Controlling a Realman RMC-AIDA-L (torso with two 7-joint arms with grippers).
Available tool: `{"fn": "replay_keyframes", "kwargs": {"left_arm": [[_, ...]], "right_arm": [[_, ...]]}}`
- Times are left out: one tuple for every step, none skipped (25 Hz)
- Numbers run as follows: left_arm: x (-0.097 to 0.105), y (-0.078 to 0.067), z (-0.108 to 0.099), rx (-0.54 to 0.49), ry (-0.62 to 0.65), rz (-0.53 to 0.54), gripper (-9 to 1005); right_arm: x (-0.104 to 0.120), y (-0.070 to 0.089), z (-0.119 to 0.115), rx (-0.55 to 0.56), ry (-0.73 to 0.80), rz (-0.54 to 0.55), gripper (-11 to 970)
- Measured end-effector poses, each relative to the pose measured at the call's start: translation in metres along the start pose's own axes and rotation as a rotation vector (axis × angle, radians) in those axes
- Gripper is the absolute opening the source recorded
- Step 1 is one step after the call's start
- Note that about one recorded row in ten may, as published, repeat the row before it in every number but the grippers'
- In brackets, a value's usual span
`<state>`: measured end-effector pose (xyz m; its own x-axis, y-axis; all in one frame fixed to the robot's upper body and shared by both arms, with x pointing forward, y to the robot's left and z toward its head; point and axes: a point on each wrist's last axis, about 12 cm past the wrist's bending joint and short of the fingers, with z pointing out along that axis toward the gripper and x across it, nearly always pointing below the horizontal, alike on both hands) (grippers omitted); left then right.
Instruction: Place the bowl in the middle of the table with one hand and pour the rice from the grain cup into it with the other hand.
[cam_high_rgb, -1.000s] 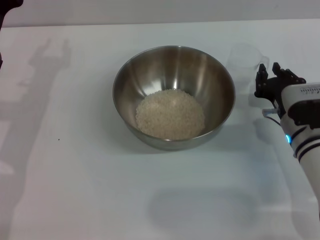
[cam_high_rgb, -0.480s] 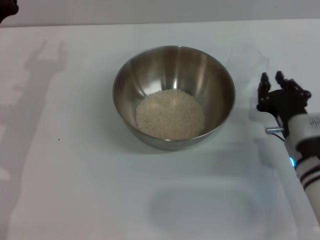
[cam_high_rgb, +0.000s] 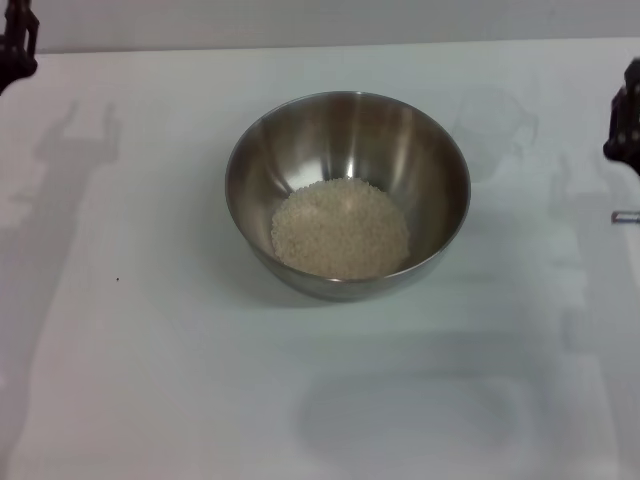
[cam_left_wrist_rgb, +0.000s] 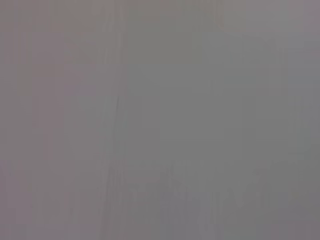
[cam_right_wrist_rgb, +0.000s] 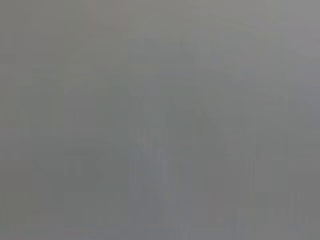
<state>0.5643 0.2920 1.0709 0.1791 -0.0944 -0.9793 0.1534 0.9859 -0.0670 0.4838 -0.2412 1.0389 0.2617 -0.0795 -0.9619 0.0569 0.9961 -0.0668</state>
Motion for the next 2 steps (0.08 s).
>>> {"fn": "replay_keyframes", "kwargs": {"left_arm": [[0.0037,0.0,-0.0039,0.006,0.016,-0.004,455],[0.0037,0.0,-0.0039,0.006,0.016,-0.004,455]], "right_arm": [[-0.0003,-0.0018,0.0046,-0.008,-0.012,0.002,282],[0.0001,-0.0031,0.0093,-0.02,-0.018,0.002,282]]}}
